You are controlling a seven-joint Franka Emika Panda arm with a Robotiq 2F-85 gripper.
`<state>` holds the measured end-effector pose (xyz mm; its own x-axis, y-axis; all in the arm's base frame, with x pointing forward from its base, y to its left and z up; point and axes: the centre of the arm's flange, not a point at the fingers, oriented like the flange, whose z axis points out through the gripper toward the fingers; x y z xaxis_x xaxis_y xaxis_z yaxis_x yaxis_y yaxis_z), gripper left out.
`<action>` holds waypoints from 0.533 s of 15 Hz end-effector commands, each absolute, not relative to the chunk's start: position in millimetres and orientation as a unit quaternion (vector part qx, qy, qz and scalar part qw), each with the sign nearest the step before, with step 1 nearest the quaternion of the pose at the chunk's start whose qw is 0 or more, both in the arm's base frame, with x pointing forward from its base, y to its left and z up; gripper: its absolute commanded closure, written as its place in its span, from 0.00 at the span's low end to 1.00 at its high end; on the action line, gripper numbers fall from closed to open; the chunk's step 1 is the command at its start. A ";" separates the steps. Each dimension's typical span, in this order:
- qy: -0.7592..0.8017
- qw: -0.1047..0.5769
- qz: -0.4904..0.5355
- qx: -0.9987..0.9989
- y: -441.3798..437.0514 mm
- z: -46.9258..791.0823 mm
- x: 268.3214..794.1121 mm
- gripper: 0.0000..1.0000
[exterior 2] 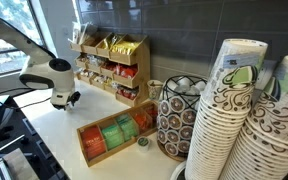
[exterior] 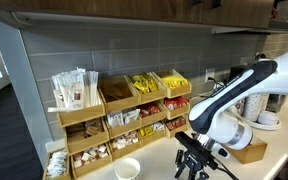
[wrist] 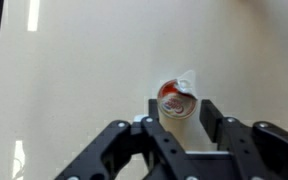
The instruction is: Empty the pod into the cup
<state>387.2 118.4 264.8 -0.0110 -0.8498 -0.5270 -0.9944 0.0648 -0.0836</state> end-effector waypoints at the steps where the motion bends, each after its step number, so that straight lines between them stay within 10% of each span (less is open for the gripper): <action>1: 0.694 0.240 0.158 -0.661 119.0 257.3 385.6 0.73; 8: 0.688 0.248 0.155 -0.665 122.7 265.5 390.7 0.80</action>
<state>389.7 119.1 267.0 -0.0095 -0.8428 -0.5381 -0.9929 0.0716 -0.0946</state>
